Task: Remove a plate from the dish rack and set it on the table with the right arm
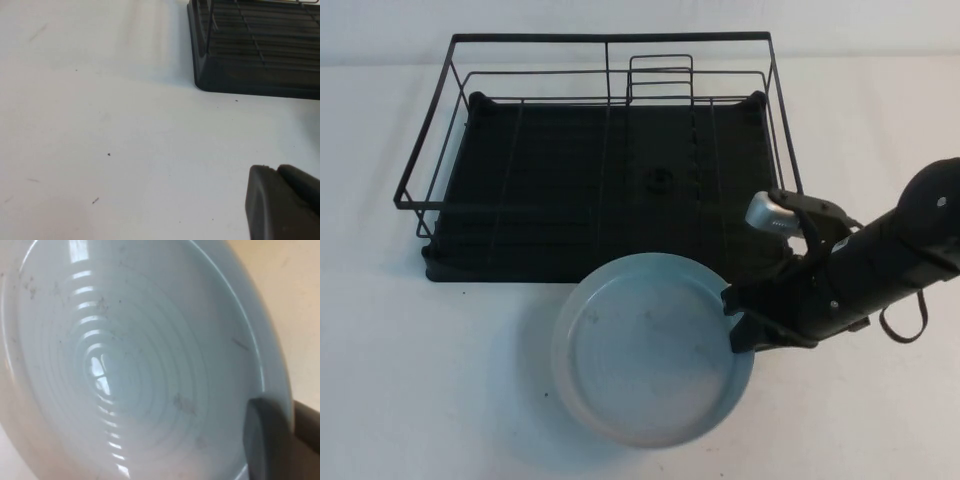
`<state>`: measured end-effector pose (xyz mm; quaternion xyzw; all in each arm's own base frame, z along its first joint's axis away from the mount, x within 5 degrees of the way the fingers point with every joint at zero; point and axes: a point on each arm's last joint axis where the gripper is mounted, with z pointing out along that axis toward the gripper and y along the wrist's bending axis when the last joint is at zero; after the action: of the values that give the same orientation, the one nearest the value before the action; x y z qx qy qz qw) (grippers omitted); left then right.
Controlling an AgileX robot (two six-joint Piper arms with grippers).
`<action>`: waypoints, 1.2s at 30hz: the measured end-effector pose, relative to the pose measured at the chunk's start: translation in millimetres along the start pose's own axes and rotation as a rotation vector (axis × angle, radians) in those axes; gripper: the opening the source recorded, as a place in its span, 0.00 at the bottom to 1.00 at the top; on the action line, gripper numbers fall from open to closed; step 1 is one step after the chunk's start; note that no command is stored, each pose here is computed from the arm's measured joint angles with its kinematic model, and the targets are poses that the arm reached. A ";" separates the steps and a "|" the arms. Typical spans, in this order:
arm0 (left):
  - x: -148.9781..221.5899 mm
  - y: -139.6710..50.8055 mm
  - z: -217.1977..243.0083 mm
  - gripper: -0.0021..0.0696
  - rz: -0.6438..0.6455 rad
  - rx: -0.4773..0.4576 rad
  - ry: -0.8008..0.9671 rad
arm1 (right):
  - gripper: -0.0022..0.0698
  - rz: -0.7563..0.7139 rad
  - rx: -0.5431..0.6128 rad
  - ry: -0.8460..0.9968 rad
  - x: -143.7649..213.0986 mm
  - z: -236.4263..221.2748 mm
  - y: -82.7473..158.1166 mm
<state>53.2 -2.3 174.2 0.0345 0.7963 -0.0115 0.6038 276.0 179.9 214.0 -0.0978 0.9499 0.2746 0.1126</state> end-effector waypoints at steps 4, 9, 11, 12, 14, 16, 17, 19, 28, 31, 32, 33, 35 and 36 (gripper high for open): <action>0.0 0.0 0.0 0.02 0.000 0.000 0.000 | 0.03 0.062 0.019 0.012 -3.9 26.2 -12.5; 0.0 0.0 0.0 0.02 0.000 0.000 0.000 | 0.03 0.103 0.038 0.039 -3.7 45.7 -22.7; 0.0 0.0 0.0 0.02 0.000 0.000 0.000 | 0.03 0.111 0.038 0.038 -3.9 46.9 -23.3; 0.0 0.0 0.0 0.02 0.000 0.000 0.000 | 0.04 0.114 0.037 0.039 -3.8 47.5 -23.4; 0.0 0.0 0.0 0.02 0.000 0.000 0.000 | 0.09 0.114 0.038 0.037 -4.0 47.6 -23.6; 0.0 0.0 0.0 0.02 0.000 0.000 0.000 | 0.20 0.114 0.038 0.038 -3.9 48.1 -23.9; 0.0 0.0 0.0 0.02 0.000 0.000 0.000 | 0.27 0.114 0.038 0.038 -3.9 48.1 -23.9; 0.0 0.0 0.0 0.02 0.000 0.000 0.000 | 0.41 0.114 0.038 0.038 -3.9 48.1 -23.9; 0.0 0.0 0.0 0.02 0.000 0.000 0.000 | 0.30 -0.039 -0.008 0.009 -21.0 1.9 8.0; 0.0 0.0 0.0 0.02 0.000 0.000 0.000 | 0.10 -0.123 -0.006 -0.035 -16.4 -32.2 21.4; 0.0 0.0 0.0 0.02 0.000 0.000 0.000 | 0.07 -0.150 -0.003 -0.049 -13.8 -43.1 25.1; 0.0 0.0 0.0 0.02 0.000 0.000 0.000 | 0.05 -0.182 0.000 -0.070 -10.1 -57.3 29.8; 0.0 0.0 0.0 0.02 0.000 0.000 0.000 | 0.03 -0.247 0.008 -0.124 -1.0 -87.4 39.1; 0.0 0.0 0.0 0.02 0.000 0.000 0.000 | 0.02 -0.278 0.012 -0.160 4.3 -103.1 43.7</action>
<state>53.2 -2.3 174.2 0.0345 0.7963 -0.0115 0.6038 244.6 159.5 319.6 -0.2055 0.9169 0.2577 0.2253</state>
